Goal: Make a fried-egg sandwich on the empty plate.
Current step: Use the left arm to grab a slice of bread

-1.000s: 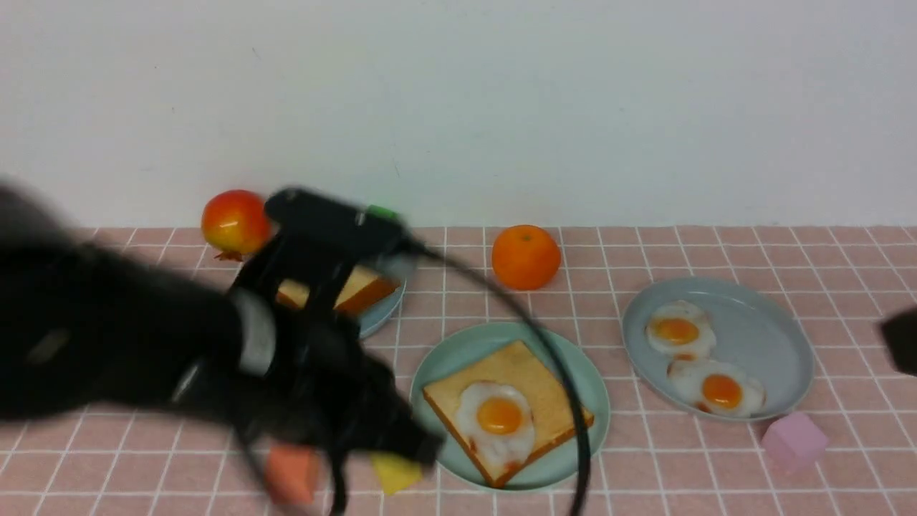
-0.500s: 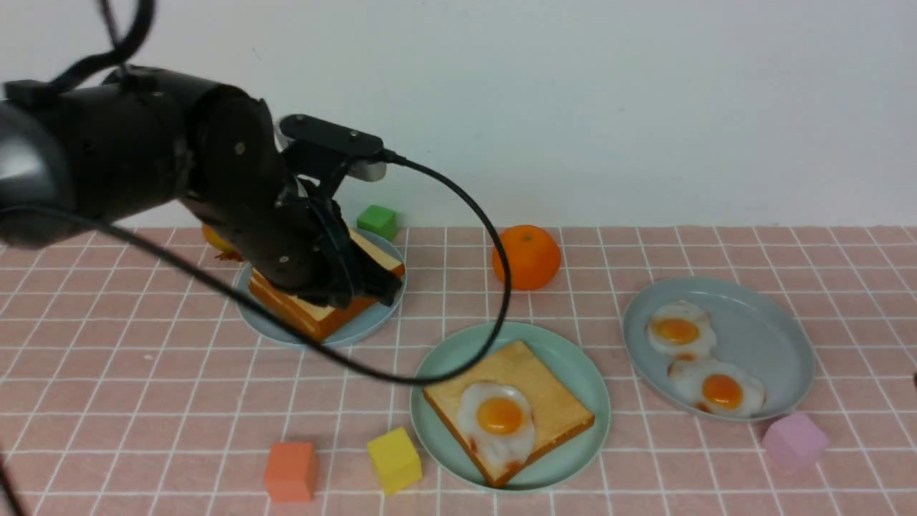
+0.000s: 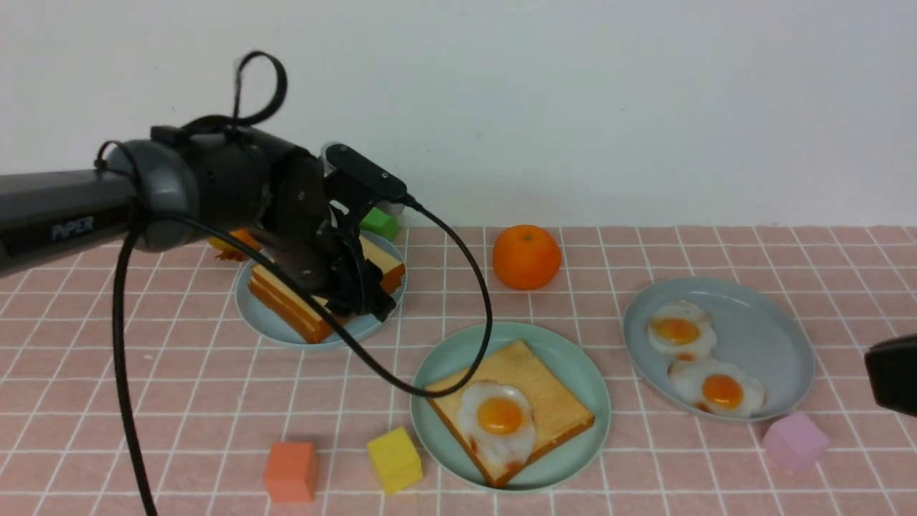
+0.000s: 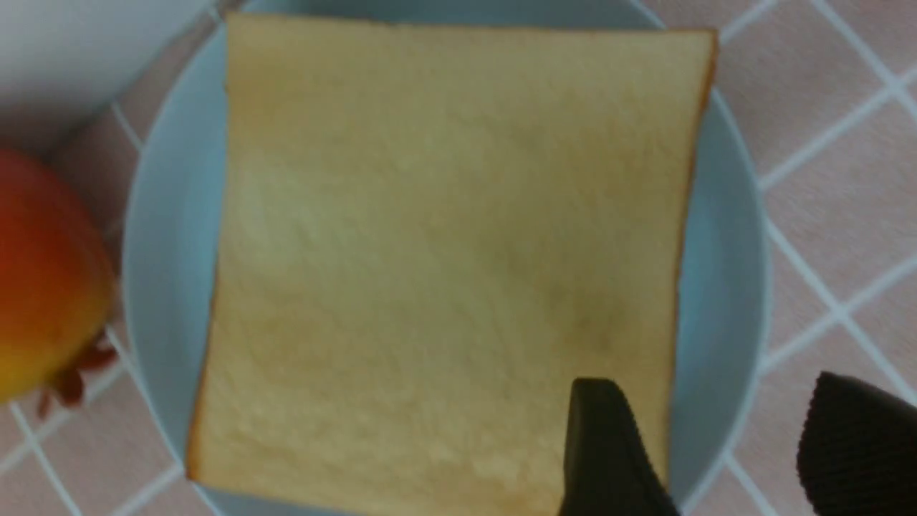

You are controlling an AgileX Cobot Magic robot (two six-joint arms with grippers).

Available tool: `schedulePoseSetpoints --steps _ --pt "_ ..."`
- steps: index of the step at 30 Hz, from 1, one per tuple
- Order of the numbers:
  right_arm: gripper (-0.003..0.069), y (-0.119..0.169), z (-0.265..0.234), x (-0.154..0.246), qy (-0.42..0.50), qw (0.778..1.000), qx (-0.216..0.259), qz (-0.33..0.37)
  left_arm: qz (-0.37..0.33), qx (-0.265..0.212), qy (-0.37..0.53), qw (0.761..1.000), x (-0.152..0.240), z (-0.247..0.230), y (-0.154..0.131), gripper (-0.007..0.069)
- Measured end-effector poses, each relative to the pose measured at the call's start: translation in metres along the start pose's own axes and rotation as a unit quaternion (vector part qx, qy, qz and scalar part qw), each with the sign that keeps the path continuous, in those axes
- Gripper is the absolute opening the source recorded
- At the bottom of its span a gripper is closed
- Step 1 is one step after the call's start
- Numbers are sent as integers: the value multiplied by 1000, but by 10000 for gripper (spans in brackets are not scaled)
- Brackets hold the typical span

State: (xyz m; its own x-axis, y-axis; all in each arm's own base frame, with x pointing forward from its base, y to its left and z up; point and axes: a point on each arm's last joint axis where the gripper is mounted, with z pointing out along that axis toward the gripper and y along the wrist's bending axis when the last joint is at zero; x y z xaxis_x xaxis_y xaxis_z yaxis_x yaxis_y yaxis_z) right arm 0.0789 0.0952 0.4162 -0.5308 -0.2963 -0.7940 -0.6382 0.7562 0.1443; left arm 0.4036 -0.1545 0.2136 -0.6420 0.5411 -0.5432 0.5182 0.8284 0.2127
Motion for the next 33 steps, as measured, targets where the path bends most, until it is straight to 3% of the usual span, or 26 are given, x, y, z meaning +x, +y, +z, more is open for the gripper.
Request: schedulePoseSetpoints --steps 15,20,26,33 --pt "10 1 0 0 2 1000 -6 4 32 -12 -6 999 4 25 -1 375" --pt "11 2 0 1 4 1000 -11 7 48 -19 -4 999 5 29 0 278" --pt "15 4 0 1 8 1000 -21 13 56 -21 -3 998 4 31 0 107" --pt "16 5 0 2 11 999 -28 17 56 -23 -9 998 2 26 0 71"
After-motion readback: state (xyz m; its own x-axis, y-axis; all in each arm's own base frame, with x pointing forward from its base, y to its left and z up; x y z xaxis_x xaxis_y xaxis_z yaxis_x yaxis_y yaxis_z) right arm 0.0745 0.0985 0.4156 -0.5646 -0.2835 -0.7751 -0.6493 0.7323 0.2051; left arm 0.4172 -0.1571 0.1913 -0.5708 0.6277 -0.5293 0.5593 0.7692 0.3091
